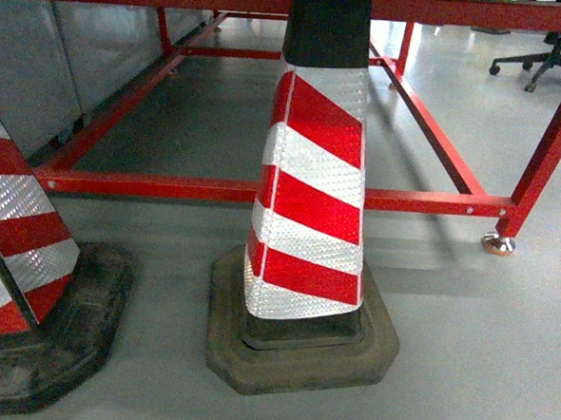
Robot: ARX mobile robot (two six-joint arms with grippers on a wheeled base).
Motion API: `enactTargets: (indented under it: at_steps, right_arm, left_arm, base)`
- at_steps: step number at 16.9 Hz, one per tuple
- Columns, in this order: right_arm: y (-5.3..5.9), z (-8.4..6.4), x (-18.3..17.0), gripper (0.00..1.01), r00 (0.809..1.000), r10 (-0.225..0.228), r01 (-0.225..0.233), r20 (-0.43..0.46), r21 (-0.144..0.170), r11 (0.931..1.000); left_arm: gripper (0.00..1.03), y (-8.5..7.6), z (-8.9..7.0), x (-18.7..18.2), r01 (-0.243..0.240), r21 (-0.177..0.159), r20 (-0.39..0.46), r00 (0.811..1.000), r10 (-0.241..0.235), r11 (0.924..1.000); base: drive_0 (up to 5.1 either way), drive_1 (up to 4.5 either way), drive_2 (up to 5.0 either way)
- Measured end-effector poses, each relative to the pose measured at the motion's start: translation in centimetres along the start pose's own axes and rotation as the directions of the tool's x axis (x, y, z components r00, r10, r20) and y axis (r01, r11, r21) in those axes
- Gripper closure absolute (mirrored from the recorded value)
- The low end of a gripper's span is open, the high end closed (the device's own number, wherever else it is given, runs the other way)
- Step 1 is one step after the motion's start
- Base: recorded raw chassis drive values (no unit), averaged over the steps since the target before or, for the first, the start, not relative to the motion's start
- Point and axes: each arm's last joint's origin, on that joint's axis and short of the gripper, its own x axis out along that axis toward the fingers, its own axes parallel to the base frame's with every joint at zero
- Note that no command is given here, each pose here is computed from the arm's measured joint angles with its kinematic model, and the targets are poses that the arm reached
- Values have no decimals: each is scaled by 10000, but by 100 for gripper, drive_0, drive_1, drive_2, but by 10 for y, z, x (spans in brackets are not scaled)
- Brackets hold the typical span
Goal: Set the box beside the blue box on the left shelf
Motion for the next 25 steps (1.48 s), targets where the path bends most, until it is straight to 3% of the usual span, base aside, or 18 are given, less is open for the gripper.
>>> enactTargets:
  at_steps: [25]
  right_arm:
    - [0,0,0,3,10000,-4,4,11,-8,10000]
  left_arm:
    - [5,0,0,0,-4,50,-8,10000,4,10000]
  base:
    - [0,0,0]
